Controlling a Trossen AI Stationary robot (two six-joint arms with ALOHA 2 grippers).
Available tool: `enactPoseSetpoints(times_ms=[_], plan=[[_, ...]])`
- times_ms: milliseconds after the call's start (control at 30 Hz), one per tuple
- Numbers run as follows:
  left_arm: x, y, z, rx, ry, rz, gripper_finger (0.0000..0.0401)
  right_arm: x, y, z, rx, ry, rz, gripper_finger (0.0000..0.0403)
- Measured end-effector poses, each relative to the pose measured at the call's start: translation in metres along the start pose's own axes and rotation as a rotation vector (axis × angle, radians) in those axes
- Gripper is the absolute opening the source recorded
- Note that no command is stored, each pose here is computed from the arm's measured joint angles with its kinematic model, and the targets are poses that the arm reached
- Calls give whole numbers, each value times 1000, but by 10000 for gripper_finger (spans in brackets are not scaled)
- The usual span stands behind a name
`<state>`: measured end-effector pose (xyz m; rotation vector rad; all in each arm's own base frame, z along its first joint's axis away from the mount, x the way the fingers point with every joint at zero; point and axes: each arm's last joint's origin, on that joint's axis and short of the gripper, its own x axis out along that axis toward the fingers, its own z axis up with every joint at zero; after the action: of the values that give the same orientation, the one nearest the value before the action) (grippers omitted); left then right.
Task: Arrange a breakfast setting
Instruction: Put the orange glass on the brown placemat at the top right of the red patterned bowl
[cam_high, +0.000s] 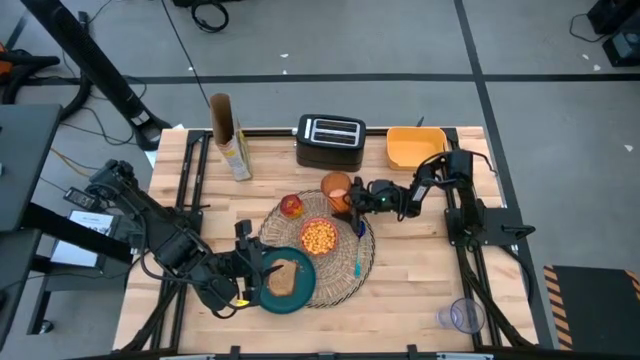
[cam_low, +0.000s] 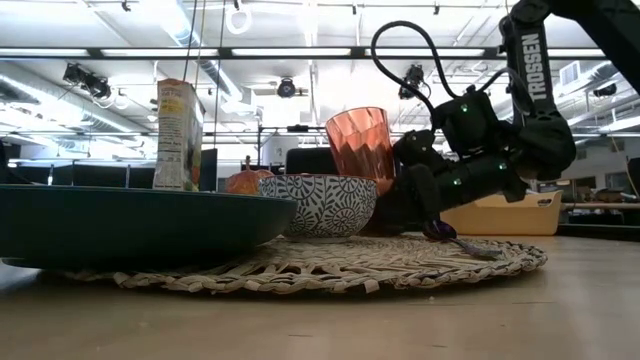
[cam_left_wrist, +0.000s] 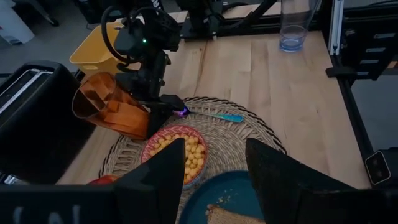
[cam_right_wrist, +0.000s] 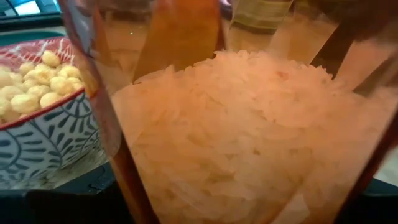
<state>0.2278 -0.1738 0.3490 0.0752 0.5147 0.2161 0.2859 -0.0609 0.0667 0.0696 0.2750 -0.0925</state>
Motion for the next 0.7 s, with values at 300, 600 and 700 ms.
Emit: enactPoseSetpoints(times_ms=[300, 600, 700], plan=[[0, 0, 0, 0, 1, 0, 178, 0, 3, 0, -8, 13, -37, 331], [0, 0, -1, 7, 12, -16, 178, -2, 3, 4, 8, 57, -30, 347], [0, 0, -1, 8, 12, -16, 178, -3, 4, 3, 17, 75, -26, 366]])
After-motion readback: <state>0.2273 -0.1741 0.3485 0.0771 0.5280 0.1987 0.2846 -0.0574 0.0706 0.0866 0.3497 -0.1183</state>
